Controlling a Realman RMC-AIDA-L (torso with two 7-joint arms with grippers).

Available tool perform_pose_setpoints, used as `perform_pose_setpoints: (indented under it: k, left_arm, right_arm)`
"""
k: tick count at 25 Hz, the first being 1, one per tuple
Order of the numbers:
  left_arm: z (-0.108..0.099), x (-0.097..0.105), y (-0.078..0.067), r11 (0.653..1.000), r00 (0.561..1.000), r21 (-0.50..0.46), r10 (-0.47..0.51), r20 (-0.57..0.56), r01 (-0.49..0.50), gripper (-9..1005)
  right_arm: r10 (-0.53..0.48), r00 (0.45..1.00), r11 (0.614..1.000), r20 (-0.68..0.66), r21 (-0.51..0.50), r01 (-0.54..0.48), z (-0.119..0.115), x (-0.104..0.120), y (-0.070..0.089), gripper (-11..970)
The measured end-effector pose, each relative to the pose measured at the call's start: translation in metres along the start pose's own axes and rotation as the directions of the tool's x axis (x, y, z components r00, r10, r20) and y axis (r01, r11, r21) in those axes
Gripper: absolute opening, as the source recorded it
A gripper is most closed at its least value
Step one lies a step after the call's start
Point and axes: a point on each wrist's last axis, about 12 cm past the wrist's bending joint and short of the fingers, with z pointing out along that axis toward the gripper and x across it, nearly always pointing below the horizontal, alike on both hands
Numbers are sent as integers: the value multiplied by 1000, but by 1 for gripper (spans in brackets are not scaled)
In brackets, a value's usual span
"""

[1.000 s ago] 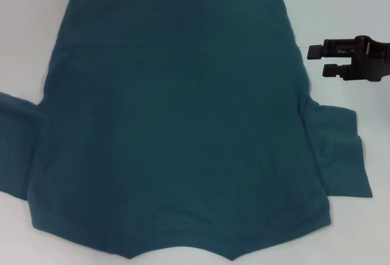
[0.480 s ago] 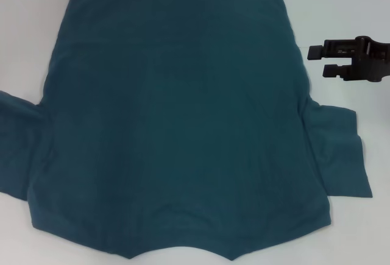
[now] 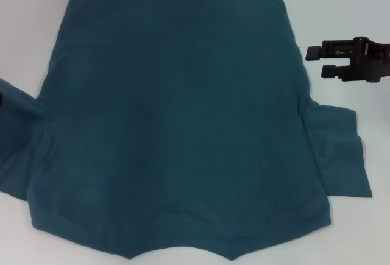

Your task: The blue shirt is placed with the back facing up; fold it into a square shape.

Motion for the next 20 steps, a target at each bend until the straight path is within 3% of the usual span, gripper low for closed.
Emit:
perform_pose_setpoints:
  k: [10,20]
  left_arm:
    - [3,-22,-43,990,986,80,-110,-125,120,1]
    - [29,-26,-67,975,966,114,-169,-195,193,9]
  right_arm:
    - [-1,1000,1000,-1,2,1,1,0,0,804]
    - [1,1000,1000,0,2,-1,2,1,0,798]
